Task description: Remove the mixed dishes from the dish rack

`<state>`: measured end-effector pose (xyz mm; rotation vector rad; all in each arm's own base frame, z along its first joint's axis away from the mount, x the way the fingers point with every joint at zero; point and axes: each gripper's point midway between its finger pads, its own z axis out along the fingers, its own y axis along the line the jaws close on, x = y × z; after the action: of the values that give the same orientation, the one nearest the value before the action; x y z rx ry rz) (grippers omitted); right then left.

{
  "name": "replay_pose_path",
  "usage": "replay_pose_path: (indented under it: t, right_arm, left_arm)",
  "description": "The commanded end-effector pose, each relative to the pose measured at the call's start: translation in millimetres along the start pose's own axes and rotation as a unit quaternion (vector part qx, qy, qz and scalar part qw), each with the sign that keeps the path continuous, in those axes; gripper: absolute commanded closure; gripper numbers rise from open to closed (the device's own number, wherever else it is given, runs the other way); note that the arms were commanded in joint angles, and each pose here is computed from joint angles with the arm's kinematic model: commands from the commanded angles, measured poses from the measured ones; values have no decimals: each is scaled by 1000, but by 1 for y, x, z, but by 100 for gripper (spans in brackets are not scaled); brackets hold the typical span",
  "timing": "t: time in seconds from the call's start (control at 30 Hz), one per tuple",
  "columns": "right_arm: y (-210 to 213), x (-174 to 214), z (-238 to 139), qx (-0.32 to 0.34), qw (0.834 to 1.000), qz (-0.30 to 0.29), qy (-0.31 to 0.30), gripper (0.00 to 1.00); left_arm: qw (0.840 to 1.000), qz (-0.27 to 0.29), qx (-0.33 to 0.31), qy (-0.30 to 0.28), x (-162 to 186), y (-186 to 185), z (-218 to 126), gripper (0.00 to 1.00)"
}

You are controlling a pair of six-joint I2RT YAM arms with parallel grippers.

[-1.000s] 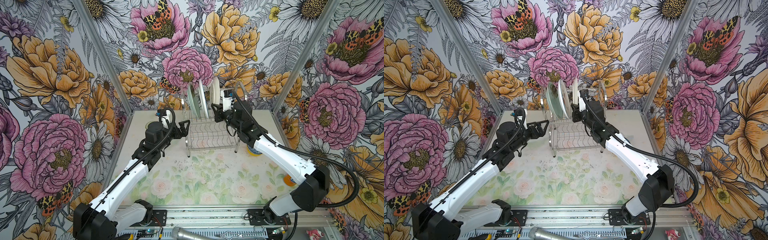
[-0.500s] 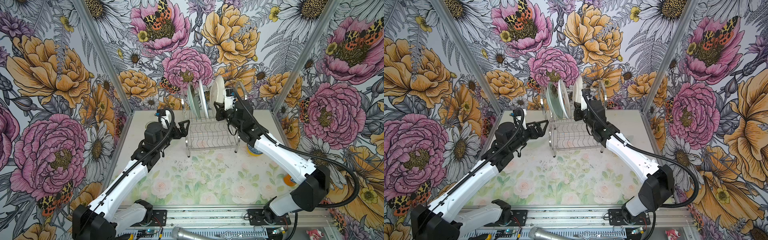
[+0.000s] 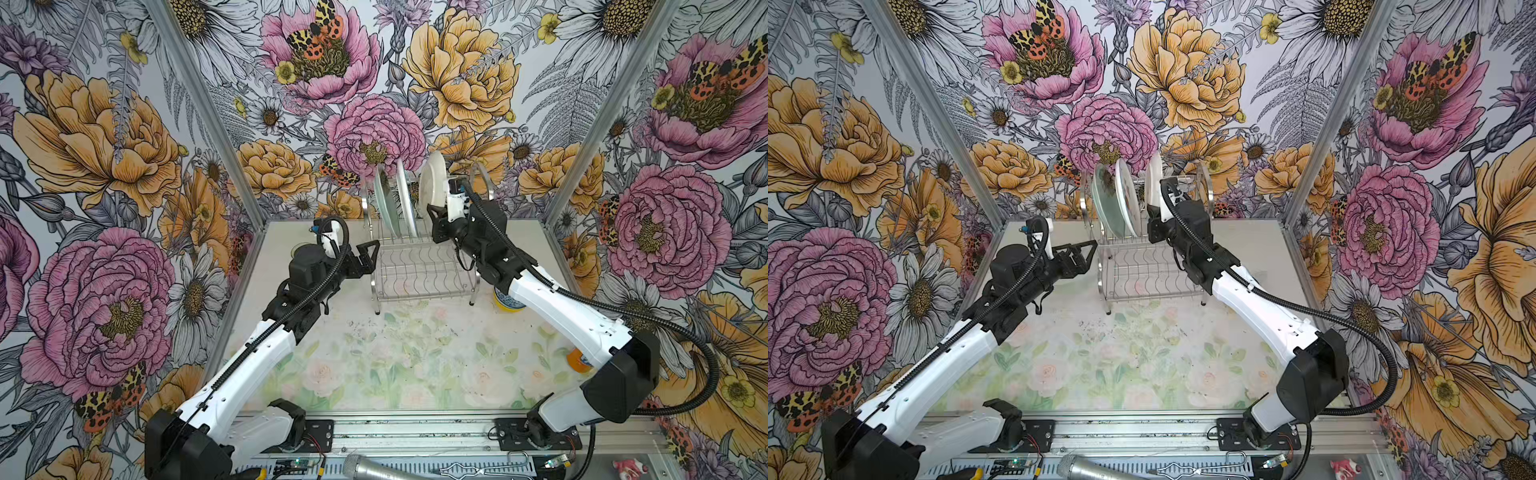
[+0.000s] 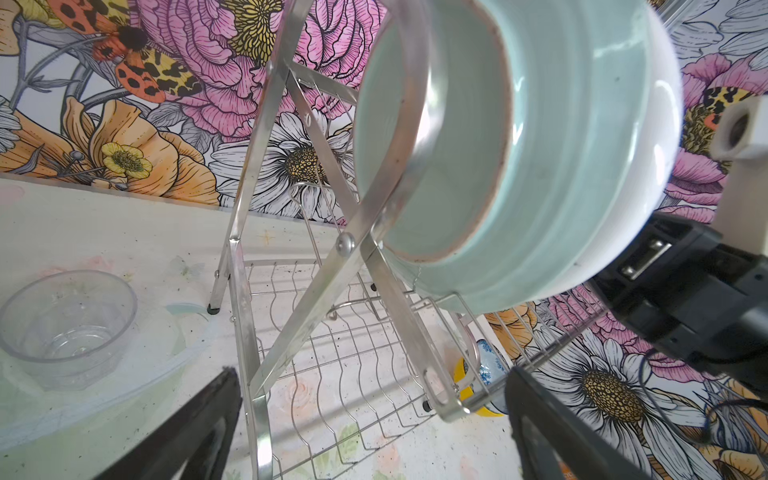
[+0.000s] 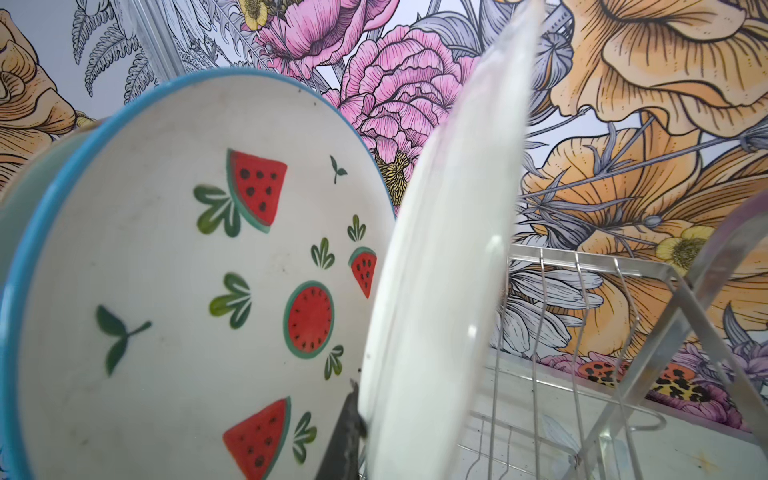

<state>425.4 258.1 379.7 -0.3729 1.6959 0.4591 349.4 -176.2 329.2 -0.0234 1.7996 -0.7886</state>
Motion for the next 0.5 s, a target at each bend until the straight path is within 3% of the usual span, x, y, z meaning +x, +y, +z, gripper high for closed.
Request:
replay_pose_path:
  t: [0.0, 0.47]
  right_arm:
    - [17, -22, 0, -43, 998, -24, -37, 100]
    - [16, -64, -28, -36, 989, -36, -137, 100]
  left_arm:
    - [1000, -7, 12, 1, 0, -2, -1, 1]
    - [1000, -8, 9, 3, 1, 0, -2, 1]
